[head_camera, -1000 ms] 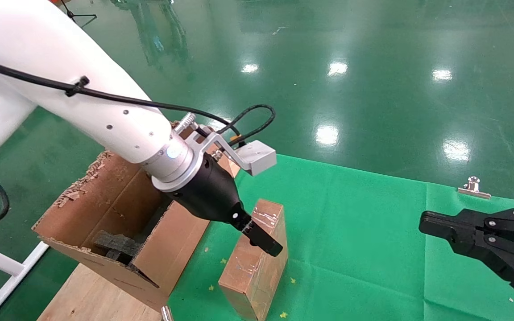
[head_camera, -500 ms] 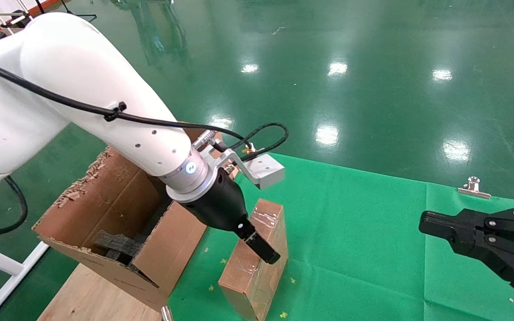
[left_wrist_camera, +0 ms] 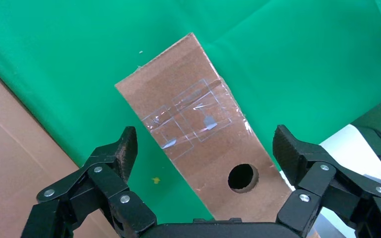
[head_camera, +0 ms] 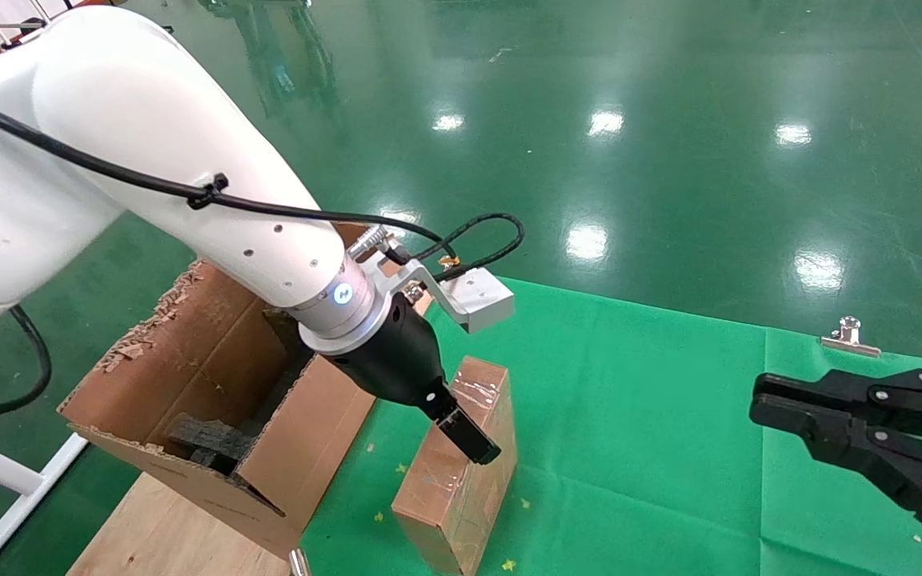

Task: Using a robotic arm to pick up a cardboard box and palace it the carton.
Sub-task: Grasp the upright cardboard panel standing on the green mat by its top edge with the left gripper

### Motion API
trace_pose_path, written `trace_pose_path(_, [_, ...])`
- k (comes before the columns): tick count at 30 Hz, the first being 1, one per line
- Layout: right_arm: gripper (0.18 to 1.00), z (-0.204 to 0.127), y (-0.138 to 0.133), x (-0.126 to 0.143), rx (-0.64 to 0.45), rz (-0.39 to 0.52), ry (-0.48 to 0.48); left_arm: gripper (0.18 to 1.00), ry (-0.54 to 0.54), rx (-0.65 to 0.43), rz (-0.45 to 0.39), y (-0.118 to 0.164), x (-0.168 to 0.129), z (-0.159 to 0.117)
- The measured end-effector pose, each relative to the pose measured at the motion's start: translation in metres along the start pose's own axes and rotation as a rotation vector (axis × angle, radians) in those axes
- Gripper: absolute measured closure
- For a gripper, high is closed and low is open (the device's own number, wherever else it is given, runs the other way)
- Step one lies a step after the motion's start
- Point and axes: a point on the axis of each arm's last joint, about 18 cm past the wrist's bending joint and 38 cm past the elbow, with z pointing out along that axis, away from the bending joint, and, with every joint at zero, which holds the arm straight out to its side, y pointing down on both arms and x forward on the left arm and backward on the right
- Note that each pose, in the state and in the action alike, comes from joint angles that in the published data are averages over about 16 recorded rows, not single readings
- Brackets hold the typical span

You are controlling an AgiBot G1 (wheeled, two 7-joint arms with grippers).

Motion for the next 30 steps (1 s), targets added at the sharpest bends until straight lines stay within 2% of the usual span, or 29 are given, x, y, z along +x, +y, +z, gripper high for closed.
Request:
trace_pose_path(9, [0.888,0.000,0.000,0.000,0.000,0.000,0.000,0.236,0.007,0.003,-0.009,0.001,0.000,0.000])
trace_pose_path(15, [0.793,0.000,0.000,0.000,0.000,0.000,0.000,0.317,0.009,0.004,-0.013,0.001,0.000,0.000])
trace_pose_path(24, [0.584,0.000,0.000,0.000,0.000,0.000,0.000,0.507,0.002,0.020,-0.010,-0.002,-0.004,-0.003])
trace_pose_path(30, [0.441,0.000,0.000,0.000,0.000,0.000,0.000,0.639,-0.022,0.084,0.010,-0.006,-0.019,-0.018])
